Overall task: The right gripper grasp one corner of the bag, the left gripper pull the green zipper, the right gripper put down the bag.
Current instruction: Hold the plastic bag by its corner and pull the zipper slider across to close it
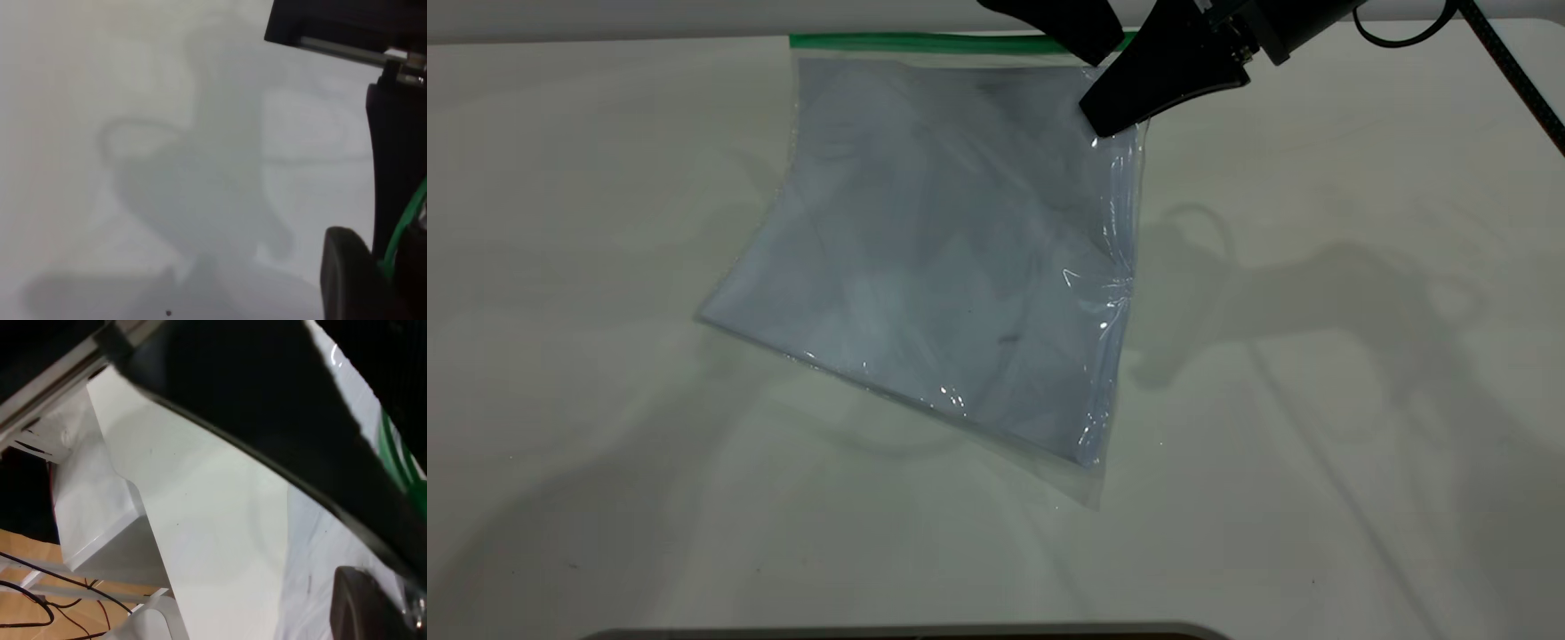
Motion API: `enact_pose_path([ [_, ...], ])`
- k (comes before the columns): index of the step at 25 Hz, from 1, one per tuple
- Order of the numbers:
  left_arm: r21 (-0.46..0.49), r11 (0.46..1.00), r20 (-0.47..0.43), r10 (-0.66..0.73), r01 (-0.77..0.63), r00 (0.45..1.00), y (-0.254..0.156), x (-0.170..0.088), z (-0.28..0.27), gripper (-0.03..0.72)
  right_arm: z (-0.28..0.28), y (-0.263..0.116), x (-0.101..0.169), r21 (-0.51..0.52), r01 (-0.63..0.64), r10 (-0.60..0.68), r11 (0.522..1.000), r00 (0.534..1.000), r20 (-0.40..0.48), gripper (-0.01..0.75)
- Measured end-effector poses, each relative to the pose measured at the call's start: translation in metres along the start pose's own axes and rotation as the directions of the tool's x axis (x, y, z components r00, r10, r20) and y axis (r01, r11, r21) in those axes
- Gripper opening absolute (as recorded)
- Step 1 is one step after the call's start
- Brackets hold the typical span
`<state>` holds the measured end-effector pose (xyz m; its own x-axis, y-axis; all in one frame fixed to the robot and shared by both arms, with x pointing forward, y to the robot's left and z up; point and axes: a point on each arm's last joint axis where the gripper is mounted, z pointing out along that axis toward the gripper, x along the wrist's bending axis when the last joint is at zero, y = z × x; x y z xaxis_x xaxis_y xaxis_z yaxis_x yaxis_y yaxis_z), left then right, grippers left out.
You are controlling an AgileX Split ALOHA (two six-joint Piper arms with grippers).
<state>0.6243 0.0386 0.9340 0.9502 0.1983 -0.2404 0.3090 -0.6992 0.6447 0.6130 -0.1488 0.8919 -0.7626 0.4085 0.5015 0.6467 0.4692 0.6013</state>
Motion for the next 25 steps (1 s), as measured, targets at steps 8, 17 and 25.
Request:
enact_pose_path([
  [8,-0.007,1.0,-0.041,0.021,-0.021,0.999,-0.001,0.005,0.004,0.101,0.0,0.001,-0.004,-0.007,0.006,-0.006,1.0,0.999,0.041,0.033],
  [17,-0.036,0.999,-0.104,0.017,-0.021,0.994,-0.007,0.017,0.02,0.096,-0.002,0.0,-0.014,0.003,0.055,-0.055,0.998,0.987,0.154,0.033],
  [25,-0.06,0.998,-0.144,-0.003,-0.006,0.99,-0.009,0.025,0.026,0.095,-0.018,-0.004,-0.029,-0.032,0.031,-0.024,0.999,0.981,0.19,0.033],
])
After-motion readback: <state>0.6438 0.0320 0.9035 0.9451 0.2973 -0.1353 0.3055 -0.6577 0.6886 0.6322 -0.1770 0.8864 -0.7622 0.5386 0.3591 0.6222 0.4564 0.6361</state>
